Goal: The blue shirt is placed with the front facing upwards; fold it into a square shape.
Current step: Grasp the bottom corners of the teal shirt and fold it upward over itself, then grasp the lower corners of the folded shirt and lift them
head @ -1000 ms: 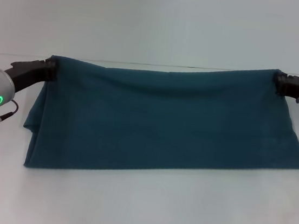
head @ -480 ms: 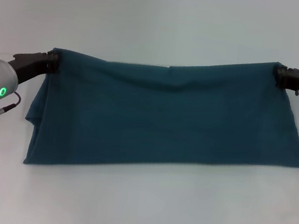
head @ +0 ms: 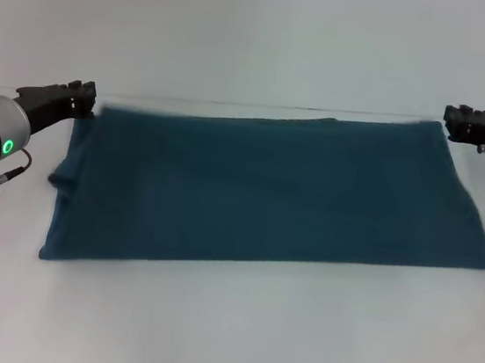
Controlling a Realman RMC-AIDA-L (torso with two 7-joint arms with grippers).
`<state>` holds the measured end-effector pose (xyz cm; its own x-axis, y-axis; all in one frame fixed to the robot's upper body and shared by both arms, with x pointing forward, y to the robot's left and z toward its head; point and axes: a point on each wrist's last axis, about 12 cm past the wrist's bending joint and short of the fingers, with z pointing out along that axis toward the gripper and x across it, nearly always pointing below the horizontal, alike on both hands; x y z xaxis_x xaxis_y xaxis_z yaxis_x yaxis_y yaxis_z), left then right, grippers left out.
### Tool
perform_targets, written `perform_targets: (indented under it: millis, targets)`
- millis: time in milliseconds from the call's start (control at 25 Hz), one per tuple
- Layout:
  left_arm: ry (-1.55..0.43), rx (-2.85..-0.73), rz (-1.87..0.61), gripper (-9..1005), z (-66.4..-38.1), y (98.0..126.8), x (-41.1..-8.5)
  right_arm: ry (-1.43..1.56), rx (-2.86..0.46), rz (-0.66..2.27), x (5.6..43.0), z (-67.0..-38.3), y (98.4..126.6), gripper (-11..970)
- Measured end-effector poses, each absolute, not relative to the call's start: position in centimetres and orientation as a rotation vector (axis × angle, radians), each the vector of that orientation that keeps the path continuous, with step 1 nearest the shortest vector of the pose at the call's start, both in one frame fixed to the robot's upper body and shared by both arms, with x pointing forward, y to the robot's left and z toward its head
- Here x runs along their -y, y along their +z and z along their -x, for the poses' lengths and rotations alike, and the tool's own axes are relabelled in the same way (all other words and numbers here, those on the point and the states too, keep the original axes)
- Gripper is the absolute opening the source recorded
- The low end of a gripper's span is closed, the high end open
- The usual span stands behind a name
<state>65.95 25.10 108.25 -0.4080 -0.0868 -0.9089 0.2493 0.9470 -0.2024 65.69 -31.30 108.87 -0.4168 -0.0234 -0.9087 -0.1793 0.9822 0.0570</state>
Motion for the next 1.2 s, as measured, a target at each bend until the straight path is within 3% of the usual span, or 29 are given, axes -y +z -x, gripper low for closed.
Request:
perform_targets:
  millis: [80,320,520,640,760,880,960,1200]
  targets:
    - [-0.358,-1.959,-0.099,122,-66.0,108.2,-25.1,0.147,-2.002,0.124,31.5,-65.8,108.8,199]
    - [-0.342,-1.948,-0.096,349,-65.9,108.0,-25.0,0.136,-2.000,0.100,31.5,-65.9,108.8,204]
    - [-0.357,-1.950,-0.075,438,-65.8,108.0,-25.2,0.152,-1.992,0.084,31.5,-65.9,108.9,446]
    - [-0.402,-1.949,-0.050,491,-66.0,108.3,-25.3,0.179,-1.981,0.094,31.6,-65.8,109.1,664]
    - [-0.468,-1.934,-0.047,545,-65.9,108.8,-25.6,0.216,-1.964,0.115,31.8,-65.5,109.3,776]
    - [-0.542,-1.874,-0.025,671,-65.3,109.4,-26.2,0.249,-1.951,0.113,32.3,-64.9,109.5,888]
    - [-0.613,-1.846,-0.027,755,-64.8,109.8,-26.5,0.285,-1.950,0.129,32.3,-64.4,109.4,912]
    - [-0.849,-1.811,-0.105,752,-63.0,111.0,-27.5,0.441,-1.958,0.255,32.5,-62.2,109.7,947]
